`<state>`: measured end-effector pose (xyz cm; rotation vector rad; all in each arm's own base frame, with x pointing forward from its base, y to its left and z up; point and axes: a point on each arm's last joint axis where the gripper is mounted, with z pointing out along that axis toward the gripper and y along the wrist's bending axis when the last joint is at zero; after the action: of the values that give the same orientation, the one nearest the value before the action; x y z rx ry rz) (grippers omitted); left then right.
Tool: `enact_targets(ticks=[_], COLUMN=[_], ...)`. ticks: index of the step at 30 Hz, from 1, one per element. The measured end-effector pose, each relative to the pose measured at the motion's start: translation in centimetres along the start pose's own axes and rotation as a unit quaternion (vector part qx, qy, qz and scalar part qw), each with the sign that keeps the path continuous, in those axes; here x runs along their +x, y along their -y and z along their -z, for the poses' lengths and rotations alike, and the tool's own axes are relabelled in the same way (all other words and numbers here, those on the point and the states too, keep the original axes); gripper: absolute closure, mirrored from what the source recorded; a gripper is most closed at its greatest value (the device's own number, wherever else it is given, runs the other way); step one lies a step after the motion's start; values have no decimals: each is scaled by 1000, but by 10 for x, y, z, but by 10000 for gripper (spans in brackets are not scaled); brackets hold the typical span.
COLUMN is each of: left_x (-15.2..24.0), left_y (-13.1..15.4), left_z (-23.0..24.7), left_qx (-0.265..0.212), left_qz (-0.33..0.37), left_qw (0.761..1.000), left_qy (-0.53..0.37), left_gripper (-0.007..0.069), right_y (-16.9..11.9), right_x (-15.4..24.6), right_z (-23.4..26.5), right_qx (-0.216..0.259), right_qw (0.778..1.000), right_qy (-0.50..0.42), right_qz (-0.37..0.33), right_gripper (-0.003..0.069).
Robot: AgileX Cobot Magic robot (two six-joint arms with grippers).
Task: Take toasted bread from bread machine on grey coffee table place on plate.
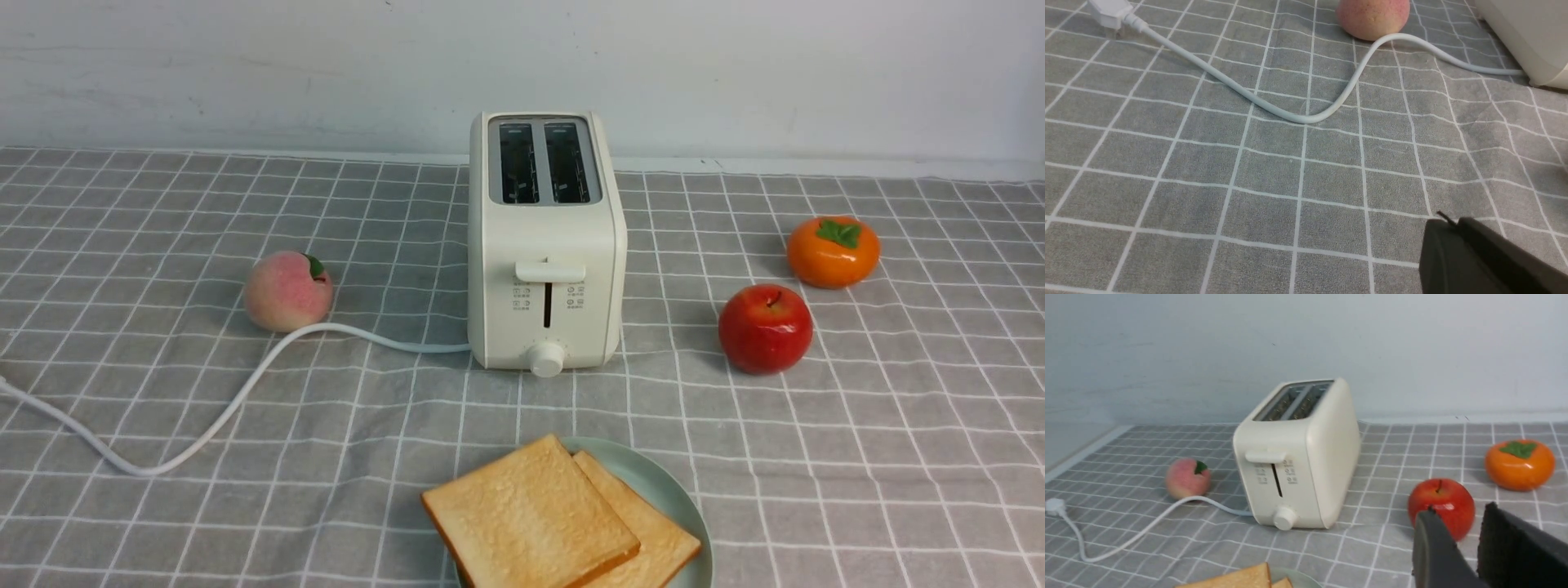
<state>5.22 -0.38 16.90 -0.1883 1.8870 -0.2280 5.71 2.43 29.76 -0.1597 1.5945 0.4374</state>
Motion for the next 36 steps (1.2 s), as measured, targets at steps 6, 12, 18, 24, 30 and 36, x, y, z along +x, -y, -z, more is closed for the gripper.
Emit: enact_targets(ticks=[6, 12, 18, 24, 30, 36], left_x=[0, 0, 0, 0, 0, 1], left_y=[0, 0, 0, 0, 0, 0], left_z=[0, 0, 0, 0, 0, 0], left_qx=[0, 0, 0, 0, -1, -2], left_qz=[0, 0, 0, 0, 0, 2], left_qw=[1000, 1000, 1000, 1000, 1000, 1000], left_qy=[-1, -1, -1, -1, -1, -1], left_gripper=[606, 606, 598, 592, 589, 587], right_y=[-1, 5, 17, 29, 39, 38], right_x=[0, 7, 26, 70, 118, 118], right_z=[0, 8, 18, 14, 10, 10], right_qx=[-3, 48, 151, 184, 185, 171], right_qw=[1000, 998, 982, 978, 976, 978], right_qy=[1, -27, -99, -87, -112, -117], right_qz=[11, 43, 51, 40, 21, 26], right_gripper=[470, 462, 452, 447, 445, 440])
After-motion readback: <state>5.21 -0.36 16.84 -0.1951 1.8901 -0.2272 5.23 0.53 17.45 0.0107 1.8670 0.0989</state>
